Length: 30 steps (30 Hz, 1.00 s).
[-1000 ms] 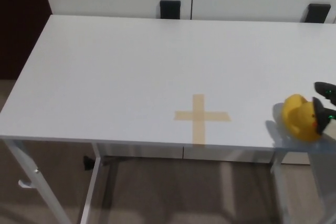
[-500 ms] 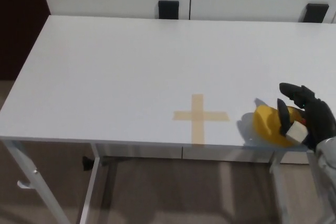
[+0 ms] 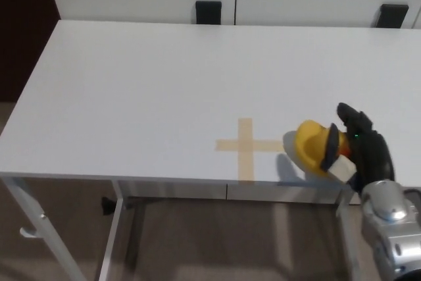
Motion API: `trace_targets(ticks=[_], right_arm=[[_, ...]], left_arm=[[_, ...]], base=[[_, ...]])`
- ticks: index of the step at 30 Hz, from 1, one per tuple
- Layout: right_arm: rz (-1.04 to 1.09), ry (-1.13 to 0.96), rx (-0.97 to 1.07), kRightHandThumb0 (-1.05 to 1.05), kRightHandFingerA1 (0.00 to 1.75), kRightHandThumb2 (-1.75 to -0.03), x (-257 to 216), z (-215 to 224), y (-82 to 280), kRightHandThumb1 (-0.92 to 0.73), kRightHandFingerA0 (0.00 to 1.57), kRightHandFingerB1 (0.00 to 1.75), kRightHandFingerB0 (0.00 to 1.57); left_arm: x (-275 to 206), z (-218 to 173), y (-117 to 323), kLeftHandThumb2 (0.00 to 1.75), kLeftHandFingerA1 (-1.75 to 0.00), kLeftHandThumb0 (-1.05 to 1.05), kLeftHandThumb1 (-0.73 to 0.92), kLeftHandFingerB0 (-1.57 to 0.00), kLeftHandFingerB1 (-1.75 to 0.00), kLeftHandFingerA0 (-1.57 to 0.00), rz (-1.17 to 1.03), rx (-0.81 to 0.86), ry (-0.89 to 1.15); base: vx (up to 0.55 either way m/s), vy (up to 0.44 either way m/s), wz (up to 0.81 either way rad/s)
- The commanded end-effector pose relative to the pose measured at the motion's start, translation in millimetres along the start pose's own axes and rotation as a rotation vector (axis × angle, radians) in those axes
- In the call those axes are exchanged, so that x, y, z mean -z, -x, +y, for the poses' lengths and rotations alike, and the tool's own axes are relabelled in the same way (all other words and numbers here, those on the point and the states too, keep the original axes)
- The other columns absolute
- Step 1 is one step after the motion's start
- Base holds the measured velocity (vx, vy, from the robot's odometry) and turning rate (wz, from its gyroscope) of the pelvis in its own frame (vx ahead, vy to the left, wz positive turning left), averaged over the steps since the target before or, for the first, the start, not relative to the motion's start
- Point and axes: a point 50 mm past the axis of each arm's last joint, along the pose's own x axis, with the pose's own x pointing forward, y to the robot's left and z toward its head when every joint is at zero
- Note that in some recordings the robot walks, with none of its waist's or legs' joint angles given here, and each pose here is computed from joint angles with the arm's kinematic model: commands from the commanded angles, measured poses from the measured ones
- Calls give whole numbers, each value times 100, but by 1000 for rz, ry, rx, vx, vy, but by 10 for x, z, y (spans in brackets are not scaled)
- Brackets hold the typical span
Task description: The robot uses its right hand to push the yellow duck toy to the center of the white desk.
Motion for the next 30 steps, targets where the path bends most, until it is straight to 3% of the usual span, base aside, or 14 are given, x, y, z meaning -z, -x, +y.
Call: trace_targets(ticks=[1,10,16,17,20,21,30], right_arm=[[-34,22,110,-100,11,-117,-69,120,5,-87,0,0,0],[-53,13,95,-105,13,-119,-89,257,13,-90,0,0,0],[-56,42,1,-105,18,-123,-66,436,53,-89,0,4,0],[-55,35,-14,-105,13,-119,-62,466,58,-84,0,0,0],[-55,26,-30,-105,13,-119,-59,503,63,-84,0,0,0],[-51,20,-63,-105,17,-122,-67,533,65,-88,0,4,0],[-12,52,-216,-105,14,-124,-138,667,65,-84,0,2,0]], left_arm=[[14,-44,14,77,-65,-9,67,-81,-60,-85,-27,3,-15],[11,-54,17,76,-65,-11,68,-81,-62,-84,-36,8,-11],[20,-91,22,85,-70,-9,63,-84,-61,-88,-36,17,-26],[16,-93,22,71,-68,-7,72,-81,-62,-87,-37,18,-32],[11,-95,21,71,-68,-7,72,-81,-62,-87,-38,18,-32],[7,-94,18,78,-70,-12,67,-84,-62,-89,-35,18,-36],[-22,-90,13,80,-68,-11,67,-81,-62,-87,-47,22,-33]], base=[[0,0,0],[0,0,0],[0,0,0],[0,0,0],[0,0,0],[0,0,0],[0,0,0]])
